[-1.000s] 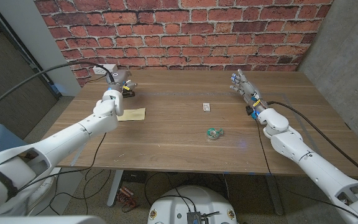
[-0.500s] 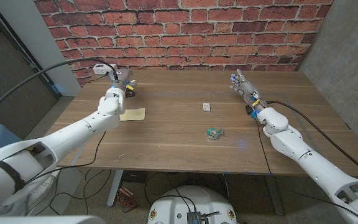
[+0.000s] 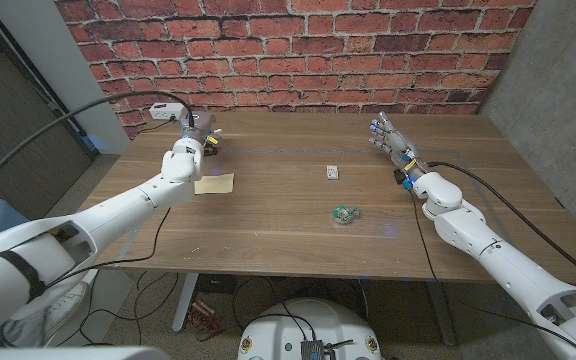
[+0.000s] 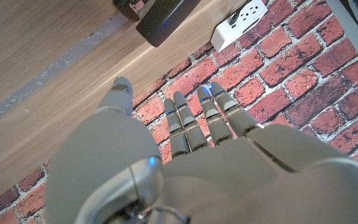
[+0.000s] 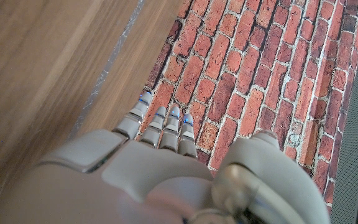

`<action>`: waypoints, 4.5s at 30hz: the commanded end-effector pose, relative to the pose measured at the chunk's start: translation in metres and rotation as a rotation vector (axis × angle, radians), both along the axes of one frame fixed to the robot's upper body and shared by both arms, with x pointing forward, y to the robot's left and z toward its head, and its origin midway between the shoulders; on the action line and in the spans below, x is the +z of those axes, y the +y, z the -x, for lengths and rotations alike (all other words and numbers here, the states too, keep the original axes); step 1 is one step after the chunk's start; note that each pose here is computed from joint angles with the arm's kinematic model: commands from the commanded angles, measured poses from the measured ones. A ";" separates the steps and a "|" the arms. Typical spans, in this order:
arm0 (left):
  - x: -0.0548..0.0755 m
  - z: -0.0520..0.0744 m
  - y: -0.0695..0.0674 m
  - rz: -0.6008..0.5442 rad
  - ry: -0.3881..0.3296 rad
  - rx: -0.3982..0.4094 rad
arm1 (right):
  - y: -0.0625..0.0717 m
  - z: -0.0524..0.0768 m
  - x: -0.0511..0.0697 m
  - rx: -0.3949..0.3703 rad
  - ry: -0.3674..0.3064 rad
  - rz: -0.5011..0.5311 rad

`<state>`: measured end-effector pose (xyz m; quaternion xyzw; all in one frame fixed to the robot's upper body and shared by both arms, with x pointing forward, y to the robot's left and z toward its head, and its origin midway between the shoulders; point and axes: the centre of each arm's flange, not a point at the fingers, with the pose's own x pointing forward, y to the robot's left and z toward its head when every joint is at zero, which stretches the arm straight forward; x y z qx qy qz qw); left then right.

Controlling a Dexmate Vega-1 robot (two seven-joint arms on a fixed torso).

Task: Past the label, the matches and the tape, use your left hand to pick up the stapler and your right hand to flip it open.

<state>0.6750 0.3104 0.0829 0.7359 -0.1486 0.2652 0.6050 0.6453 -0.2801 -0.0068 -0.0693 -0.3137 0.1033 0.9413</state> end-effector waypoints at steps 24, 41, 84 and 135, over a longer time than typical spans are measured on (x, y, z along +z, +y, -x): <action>-0.007 -0.005 -0.001 -0.113 0.070 0.101 | 0.002 -0.001 -0.004 -0.011 0.017 0.013; -0.008 -0.009 0.010 -0.116 0.129 0.134 | 0.005 0.000 -0.003 -0.010 0.016 0.014; -0.002 -0.025 0.011 -0.091 0.262 0.188 | 0.003 0.002 -0.005 -0.032 0.030 0.016; -0.015 -0.045 -0.002 -0.078 0.341 0.184 | 0.004 0.007 -0.001 -0.070 0.032 0.082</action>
